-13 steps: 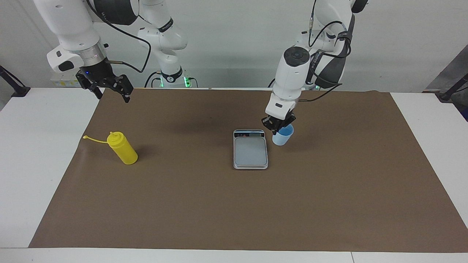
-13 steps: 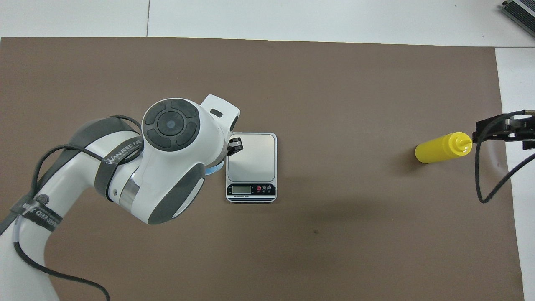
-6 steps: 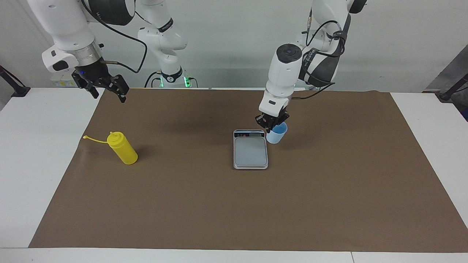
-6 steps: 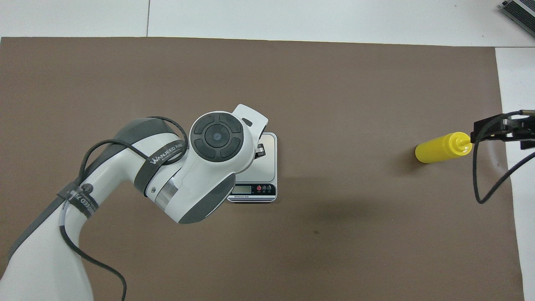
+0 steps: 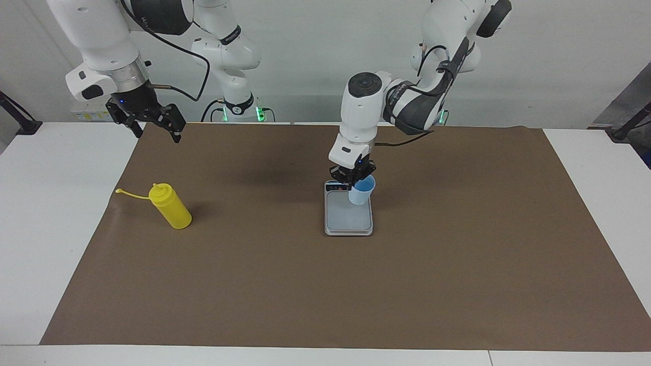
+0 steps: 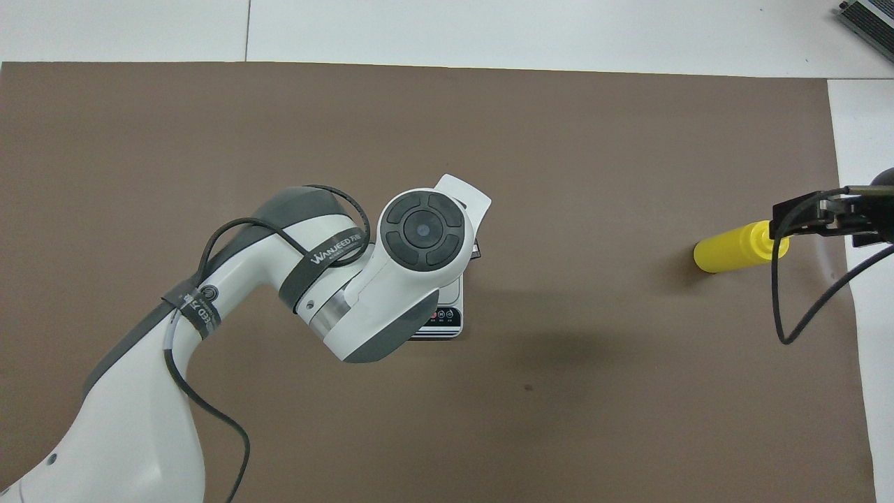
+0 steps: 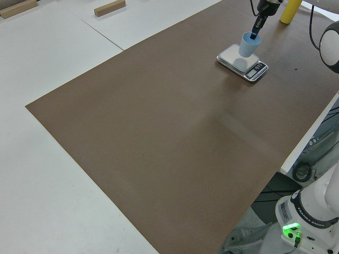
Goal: Pour seasoning into cup on scale with both arms
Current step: 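Carry the cup with the left gripper and lower it onto the scale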
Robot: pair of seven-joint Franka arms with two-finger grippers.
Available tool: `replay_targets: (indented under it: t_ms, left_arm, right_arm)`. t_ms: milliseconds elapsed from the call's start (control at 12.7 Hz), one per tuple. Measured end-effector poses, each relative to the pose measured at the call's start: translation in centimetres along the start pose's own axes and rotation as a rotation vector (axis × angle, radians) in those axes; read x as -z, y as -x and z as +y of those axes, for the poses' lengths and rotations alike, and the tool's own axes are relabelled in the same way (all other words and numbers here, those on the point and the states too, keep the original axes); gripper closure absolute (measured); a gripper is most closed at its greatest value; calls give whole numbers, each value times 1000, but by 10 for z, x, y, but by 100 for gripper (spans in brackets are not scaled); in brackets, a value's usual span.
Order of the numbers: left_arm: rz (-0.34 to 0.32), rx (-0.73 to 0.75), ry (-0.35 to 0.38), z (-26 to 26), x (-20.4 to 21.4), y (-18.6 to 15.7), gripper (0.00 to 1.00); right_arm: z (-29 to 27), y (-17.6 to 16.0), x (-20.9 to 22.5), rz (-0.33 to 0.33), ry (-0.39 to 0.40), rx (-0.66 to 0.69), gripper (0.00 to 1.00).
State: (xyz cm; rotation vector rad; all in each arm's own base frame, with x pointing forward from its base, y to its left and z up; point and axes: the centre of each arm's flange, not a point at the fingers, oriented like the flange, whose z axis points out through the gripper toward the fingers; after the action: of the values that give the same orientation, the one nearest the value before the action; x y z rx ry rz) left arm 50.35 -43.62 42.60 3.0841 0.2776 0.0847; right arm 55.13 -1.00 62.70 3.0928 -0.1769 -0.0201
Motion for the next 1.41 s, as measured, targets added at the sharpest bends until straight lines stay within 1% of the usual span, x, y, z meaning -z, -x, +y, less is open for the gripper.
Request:
replay_targets:
  t_ms: [550, 864, 1178, 1335, 1414]
  left_arm:
    - [31, -22, -33, -2, -13, -8, 97]
    - [24, -27, -43, -3, -22, -10, 97]
    - [21, -29, -44, -2, -26, -10, 97]
    - [22, -29, -44, -2, -26, -10, 80]
    - [22, -29, -44, -2, -27, -10, 67]
  right_arm:
    - [-2, 1, -2, -5, -4, -25, 0]
    - [-3, 3, -7, -16, -5, -24, 0]
    - [-9, 5, -7, -23, -54, -23, 0]
    - [-9, 6, -7, -23, -55, -23, 0]
    - [-9, 6, -7, -23, -56, -23, 0]
